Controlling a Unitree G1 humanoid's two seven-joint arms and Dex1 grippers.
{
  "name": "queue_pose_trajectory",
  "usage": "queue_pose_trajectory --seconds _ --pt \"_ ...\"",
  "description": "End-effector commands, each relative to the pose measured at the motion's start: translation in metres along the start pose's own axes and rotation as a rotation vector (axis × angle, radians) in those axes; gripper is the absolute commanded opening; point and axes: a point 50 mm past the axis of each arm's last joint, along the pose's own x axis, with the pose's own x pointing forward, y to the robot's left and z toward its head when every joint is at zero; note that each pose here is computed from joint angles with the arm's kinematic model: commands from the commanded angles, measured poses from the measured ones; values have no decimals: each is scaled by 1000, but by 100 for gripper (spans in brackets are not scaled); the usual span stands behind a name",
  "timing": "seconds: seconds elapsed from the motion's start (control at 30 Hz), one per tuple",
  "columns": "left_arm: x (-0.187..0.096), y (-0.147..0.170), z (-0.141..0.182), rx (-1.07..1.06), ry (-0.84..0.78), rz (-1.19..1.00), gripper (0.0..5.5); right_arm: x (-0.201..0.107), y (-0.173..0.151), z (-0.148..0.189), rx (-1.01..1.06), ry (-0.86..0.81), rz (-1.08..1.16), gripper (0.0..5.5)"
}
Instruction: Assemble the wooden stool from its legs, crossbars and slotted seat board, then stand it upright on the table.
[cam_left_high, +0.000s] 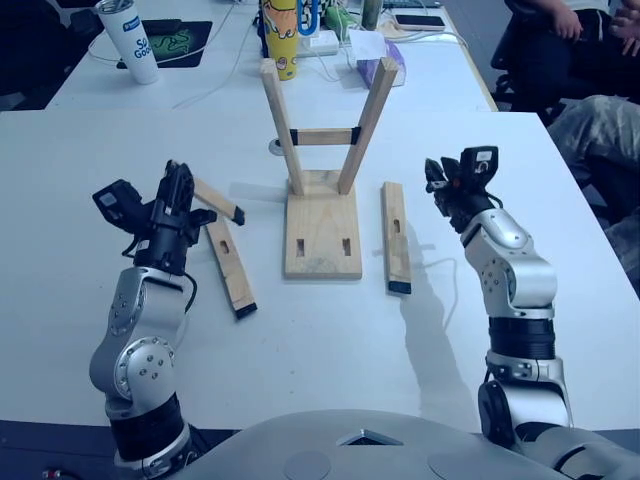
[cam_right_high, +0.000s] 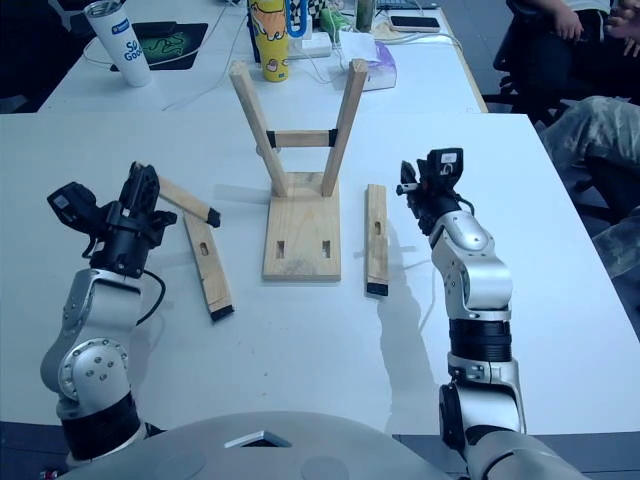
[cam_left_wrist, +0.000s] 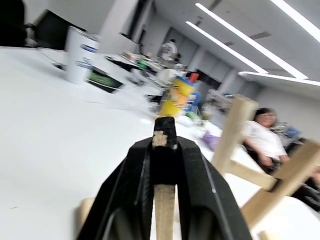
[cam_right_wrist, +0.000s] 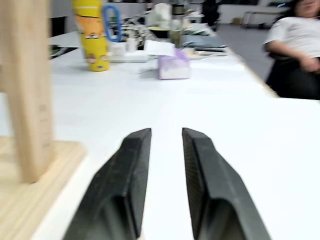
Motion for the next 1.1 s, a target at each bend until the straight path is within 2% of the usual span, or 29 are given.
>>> queue_pose_trajectory --seconds 0.03,0.17,0.43,1.0,1.1 --pt "-2 -4 -9 -15 5 33 46 -2 -1 -5 57 -36 -80 48" --pt "-3 -3 -10 -23 11 54 46 -2 4 -3 54 -73 -118 0" --pt "-18 8 2 39 -3 95 46 -17 7 -12 50 -69 -142 0" --pt "-19 23 -16 1 8 240 46 -6 10 -4 9 -77 -84 0" --pt "-21 27 -26 -16 50 279 46 -6 8 -5 3 -69 -77 0"
